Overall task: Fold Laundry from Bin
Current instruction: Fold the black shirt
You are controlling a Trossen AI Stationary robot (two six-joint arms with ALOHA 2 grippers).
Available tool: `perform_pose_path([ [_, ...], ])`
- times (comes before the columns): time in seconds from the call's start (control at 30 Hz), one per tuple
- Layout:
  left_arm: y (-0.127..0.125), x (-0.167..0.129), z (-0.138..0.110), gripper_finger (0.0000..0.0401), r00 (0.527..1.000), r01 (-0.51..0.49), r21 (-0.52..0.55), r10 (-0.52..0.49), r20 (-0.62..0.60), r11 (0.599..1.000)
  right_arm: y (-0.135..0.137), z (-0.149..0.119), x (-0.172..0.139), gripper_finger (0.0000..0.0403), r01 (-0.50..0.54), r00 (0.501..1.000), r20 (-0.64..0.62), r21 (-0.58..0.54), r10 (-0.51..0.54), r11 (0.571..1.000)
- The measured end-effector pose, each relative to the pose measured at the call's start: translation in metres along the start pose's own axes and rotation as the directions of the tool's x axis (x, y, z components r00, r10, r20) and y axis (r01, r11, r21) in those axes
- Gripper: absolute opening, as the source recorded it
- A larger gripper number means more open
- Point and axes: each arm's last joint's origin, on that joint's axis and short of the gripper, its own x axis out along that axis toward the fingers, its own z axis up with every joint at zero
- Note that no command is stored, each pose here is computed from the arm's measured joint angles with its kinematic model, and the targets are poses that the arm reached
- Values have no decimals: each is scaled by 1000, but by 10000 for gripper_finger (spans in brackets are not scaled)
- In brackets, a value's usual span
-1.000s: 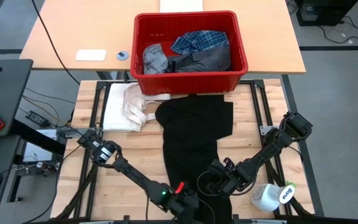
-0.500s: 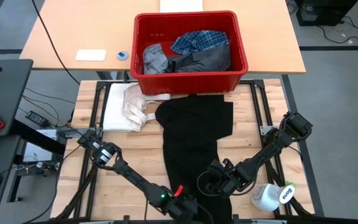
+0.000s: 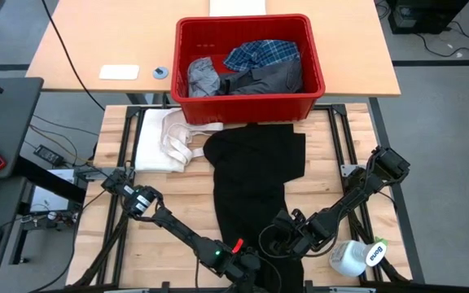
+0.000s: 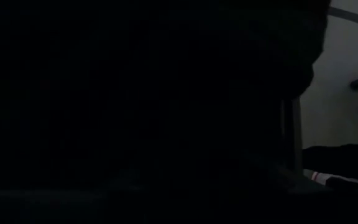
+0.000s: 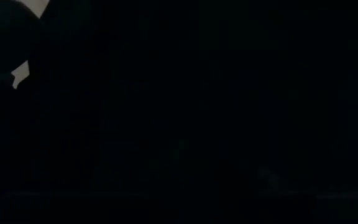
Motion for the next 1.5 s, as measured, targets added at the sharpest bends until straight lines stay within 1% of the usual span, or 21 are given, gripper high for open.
perform_pose_path([
  [0.1,0,0,-1,127,1000,-15,-20,15,5,1000,1,-1,0,94,-5,1000,0,-1,5,1000],
  [0.23,-1,0,1,54,1000,-4,-56,5,18,998,1,-3,-1,93,-8,1000,-2,-6,8,1000],
  [0.3,-2,-1,2,17,1000,1,-57,0,18,998,1,-4,-2,93,-10,1000,-3,-10,10,1000],
  [0.33,-2,-1,3,9,1000,1,-53,0,17,999,1,-5,-2,94,-11,1000,-3,-13,11,1000],
  [0.53,-4,-7,6,3,1000,-13,-17,13,-15,1000,2,-8,-4,92,-14,1000,-4,-20,14,1000],
  [0.6,-8,-12,12,2,1000,17,16,-17,-14,1000,2,-8,-4,92,-15,1000,-4,-21,14,1000],
  [0.67,-14,-18,20,3,998,56,25,-56,-13,998,2,-8,-4,92,-14,1000,-3,-21,14,1000],
  [0.77,-16,-26,28,16,998,62,12,-61,-26,998,2,-7,-4,92,-12,1000,9,-20,12,1000],
  [0.83,-15,-27,28,36,998,53,3,-53,-35,999,2,-7,-4,92,-11,1000,16,-15,11,1000],
  [0.93,-14,-27,28,88,997,48,-12,-49,-51,999,2,-7,-4,92,-10,1000,23,-6,10,1000],
  [1.1,-7,-25,22,192,995,-15,-29,12,-103,999,2,-7,-4,92,-9,1000,26,-5,9,1000],
  [1.2,-4,-25,24,235,994,-33,-17,32,-101,999,2,-7,-4,92,-9,1000,30,-5,9,1000],
  [1.27,-2,-24,26,250,995,-32,-13,31,-96,999,2,-7,-4,92,-9,999,30,-5,9,1000],
  [1.33,-1,-23,29,254,996,-22,-20,20,-85,1000,2,-7,-4,92,-9,999,30,-5,9,1000],
  [1.5,-1,-22,33,235,998,1,-30,-2,-62,1000,2,-7,-4,92,-9,999,30,-5,9,1000],
])
